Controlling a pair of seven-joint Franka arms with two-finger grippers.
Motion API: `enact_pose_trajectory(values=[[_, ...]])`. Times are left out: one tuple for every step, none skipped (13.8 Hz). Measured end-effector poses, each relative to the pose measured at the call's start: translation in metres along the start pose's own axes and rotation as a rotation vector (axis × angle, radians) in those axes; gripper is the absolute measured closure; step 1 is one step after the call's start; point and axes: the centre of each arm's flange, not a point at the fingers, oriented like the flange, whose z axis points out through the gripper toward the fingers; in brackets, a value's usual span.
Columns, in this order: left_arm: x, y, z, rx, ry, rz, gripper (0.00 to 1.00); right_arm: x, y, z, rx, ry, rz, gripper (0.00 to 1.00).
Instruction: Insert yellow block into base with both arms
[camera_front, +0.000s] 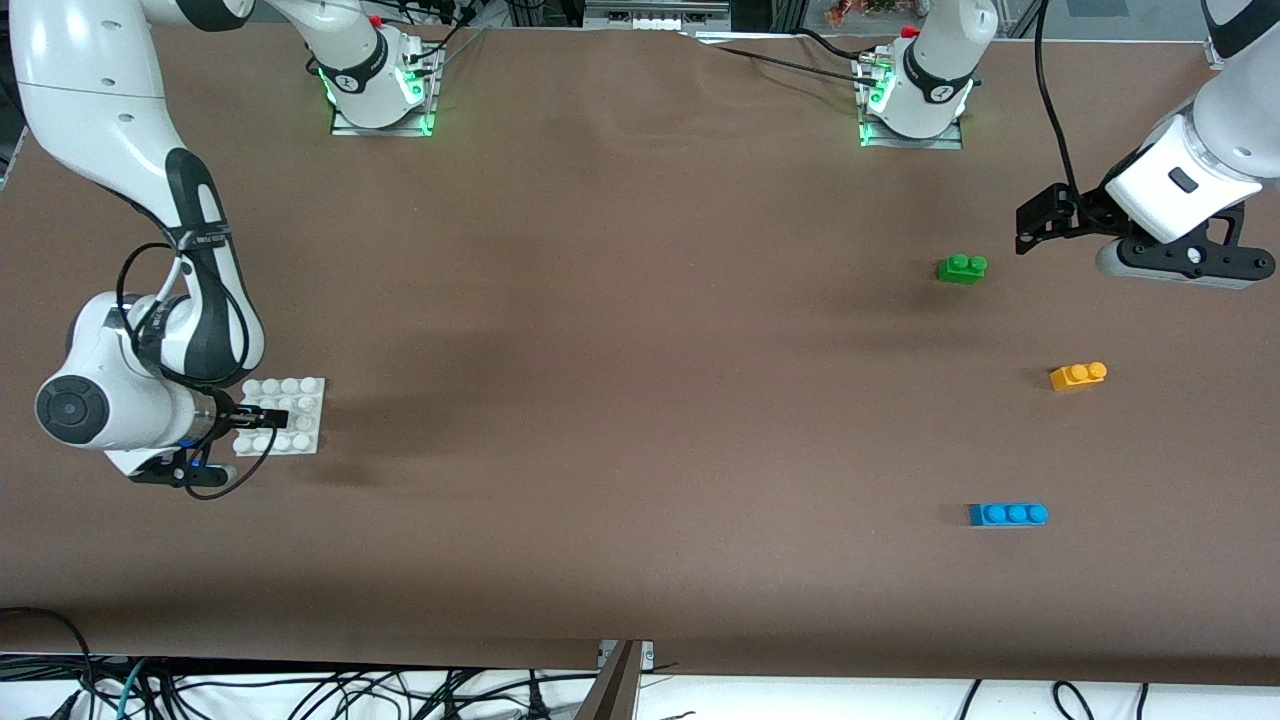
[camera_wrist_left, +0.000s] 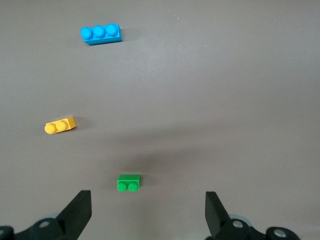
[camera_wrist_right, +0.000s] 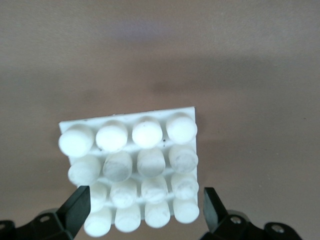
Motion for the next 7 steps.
enact_pose_trajectory(values=[[0.000, 0.000, 0.000, 0.000, 0.000, 0.000, 0.00, -0.001, 0.000, 0.004, 0.000, 0.002, 0.001, 0.00], [0.000, 0.000, 0.000, 0.000, 0.000, 0.000, 0.00, -0.001, 0.001, 0.007, 0.000, 0.004, 0.001, 0.00], [0.000, 0.000, 0.000, 0.000, 0.000, 0.000, 0.00, -0.002, 0.000, 0.008, 0.001, 0.004, 0.000, 0.00], [0.000, 0.000, 0.000, 0.000, 0.000, 0.000, 0.00, -0.003, 0.000, 0.010, 0.001, 0.001, -0.001, 0.00], [0.000, 0.000, 0.000, 0.000, 0.000, 0.000, 0.00, -0.004, 0.000, 0.012, 0.001, -0.002, -0.001, 0.00], [0.000, 0.000, 0.000, 0.000, 0.000, 0.000, 0.00, -0.005, 0.000, 0.015, 0.001, -0.004, -0.002, 0.00], [0.000, 0.000, 0.000, 0.000, 0.000, 0.001, 0.00, -0.006, 0.000, 0.019, 0.001, -0.005, -0.002, 0.00]])
